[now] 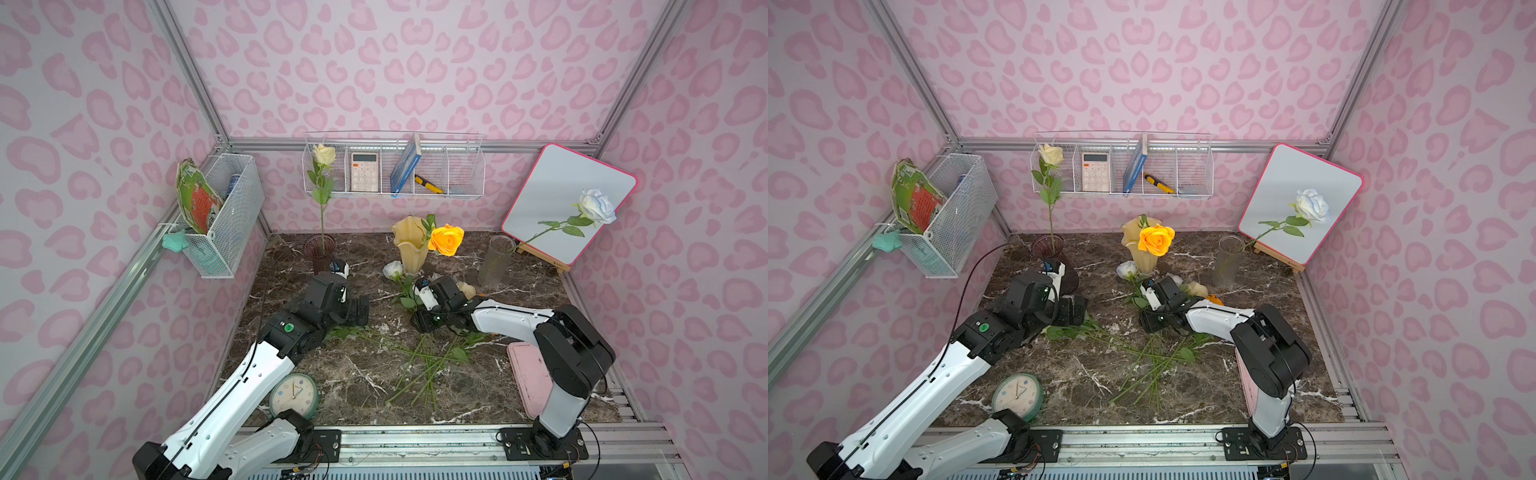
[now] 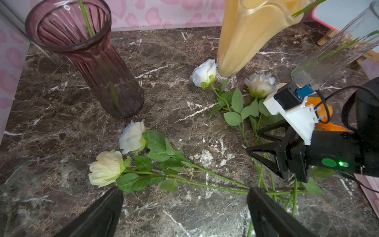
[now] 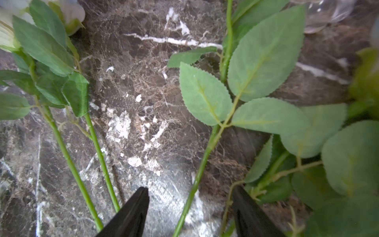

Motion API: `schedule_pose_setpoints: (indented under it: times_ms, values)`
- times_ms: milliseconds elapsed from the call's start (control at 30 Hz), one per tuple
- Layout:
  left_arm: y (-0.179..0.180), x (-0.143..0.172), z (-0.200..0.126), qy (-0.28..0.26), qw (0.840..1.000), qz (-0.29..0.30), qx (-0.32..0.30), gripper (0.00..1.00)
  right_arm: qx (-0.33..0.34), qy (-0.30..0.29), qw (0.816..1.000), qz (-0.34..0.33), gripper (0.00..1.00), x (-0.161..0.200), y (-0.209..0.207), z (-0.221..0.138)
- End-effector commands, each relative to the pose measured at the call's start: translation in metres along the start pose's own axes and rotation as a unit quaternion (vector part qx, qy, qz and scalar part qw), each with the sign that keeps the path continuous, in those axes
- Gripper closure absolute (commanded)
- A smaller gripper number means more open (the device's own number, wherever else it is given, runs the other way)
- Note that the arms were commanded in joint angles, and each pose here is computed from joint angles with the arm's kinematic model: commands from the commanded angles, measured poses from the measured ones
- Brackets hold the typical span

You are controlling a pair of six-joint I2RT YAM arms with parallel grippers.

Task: Arrange the flowers in different vases according to their colors
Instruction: Pick up the flower at the center of the board.

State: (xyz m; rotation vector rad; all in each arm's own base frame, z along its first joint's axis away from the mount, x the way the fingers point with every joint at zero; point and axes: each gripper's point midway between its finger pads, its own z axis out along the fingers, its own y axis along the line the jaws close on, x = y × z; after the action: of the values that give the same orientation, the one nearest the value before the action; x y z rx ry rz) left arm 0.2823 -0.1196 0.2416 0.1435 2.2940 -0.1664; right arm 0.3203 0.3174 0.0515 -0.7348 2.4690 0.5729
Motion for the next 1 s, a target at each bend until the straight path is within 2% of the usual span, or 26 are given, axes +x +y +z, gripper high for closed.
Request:
schedule_pose_setpoints:
  times_ms: [0,233,333,567,633,800,967]
  values:
    - [0.012,0.015,0.001,0.022,0.999,-0.006,-0.035,0.02,0.030,0.028,0.999,0.001,0.34,0.007,-0.008,0.007]
    - [0.010,0.037,0.013,0.052,0.998,-0.007,-0.044,0.04,0.067,0.046,0.997,0.003,0.37,0.012,-0.019,0.014]
    - [0.009,0.046,0.018,0.068,0.996,-0.014,-0.049,0.04,0.077,0.059,0.995,-0.005,0.41,0.013,-0.016,0.022]
    - [0.014,0.054,0.015,0.057,0.996,-0.037,-0.053,0.04,0.105,0.082,0.991,-0.016,0.48,0.018,-0.014,0.037]
    - [0.014,0.059,0.017,0.064,0.996,-0.040,-0.052,0.04,0.110,0.084,0.990,-0.015,0.54,0.019,-0.015,0.039]
    - [0.012,0.069,0.023,0.071,0.995,-0.049,-0.047,0.06,0.109,0.070,0.992,-0.012,0.63,0.013,-0.010,0.040]
    - [0.009,0.075,0.029,0.071,0.995,-0.058,-0.039,0.07,0.098,0.032,0.995,-0.015,0.71,-0.012,-0.002,0.039]
